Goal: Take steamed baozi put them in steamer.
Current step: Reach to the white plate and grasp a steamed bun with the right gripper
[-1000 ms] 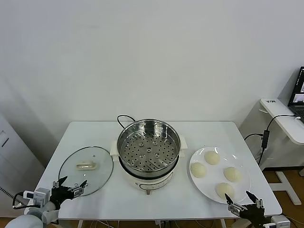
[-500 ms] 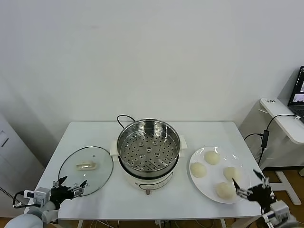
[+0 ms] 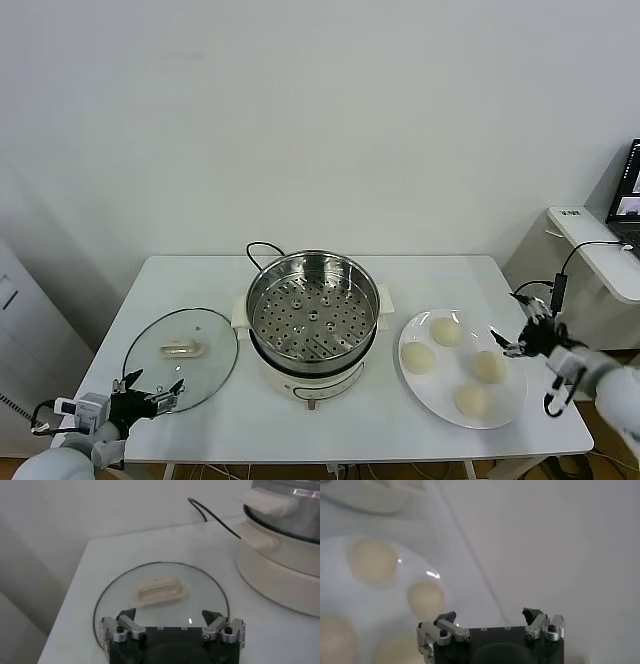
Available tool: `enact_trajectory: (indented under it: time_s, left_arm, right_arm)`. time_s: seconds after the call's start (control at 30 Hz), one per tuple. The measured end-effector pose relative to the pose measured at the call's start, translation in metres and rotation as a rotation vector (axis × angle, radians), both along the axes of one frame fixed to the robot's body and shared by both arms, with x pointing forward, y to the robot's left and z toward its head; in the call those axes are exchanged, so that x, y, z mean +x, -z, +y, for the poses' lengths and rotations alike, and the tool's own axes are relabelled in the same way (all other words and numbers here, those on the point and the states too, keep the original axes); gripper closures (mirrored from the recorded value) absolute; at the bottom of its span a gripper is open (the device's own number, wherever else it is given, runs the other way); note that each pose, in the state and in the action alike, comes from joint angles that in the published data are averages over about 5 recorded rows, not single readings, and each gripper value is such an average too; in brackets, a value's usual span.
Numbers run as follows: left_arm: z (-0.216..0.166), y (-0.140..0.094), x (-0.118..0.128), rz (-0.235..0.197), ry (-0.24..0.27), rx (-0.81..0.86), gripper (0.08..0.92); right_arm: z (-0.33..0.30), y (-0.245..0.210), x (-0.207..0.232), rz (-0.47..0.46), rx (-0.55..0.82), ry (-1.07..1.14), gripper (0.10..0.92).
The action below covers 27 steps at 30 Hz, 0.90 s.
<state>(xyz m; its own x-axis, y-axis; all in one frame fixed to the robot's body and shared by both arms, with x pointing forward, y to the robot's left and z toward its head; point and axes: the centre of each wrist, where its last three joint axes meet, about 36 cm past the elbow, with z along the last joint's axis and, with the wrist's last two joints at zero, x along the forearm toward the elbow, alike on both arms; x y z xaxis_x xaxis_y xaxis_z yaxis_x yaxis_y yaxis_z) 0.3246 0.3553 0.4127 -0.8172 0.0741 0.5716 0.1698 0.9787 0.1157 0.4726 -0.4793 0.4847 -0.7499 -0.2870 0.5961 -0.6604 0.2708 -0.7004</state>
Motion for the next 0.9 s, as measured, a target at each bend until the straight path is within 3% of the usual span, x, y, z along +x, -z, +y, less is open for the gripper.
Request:
enact_trajectory:
  time_s: [0.57,0.9]
  left_arm:
    - [0.002,-0.002,0.006,0.01,0.004,0.02,0.177]
    - [0.007,-0.001,0.007,0.016,0.0,0.034,0.177]
  right_arm:
    - [0.017,-0.022,0.135,0.413,-0.178,-0.268,0.2]
    - [0.044,-0.009,0.176,0.515,-0.246,-0.337,0.2]
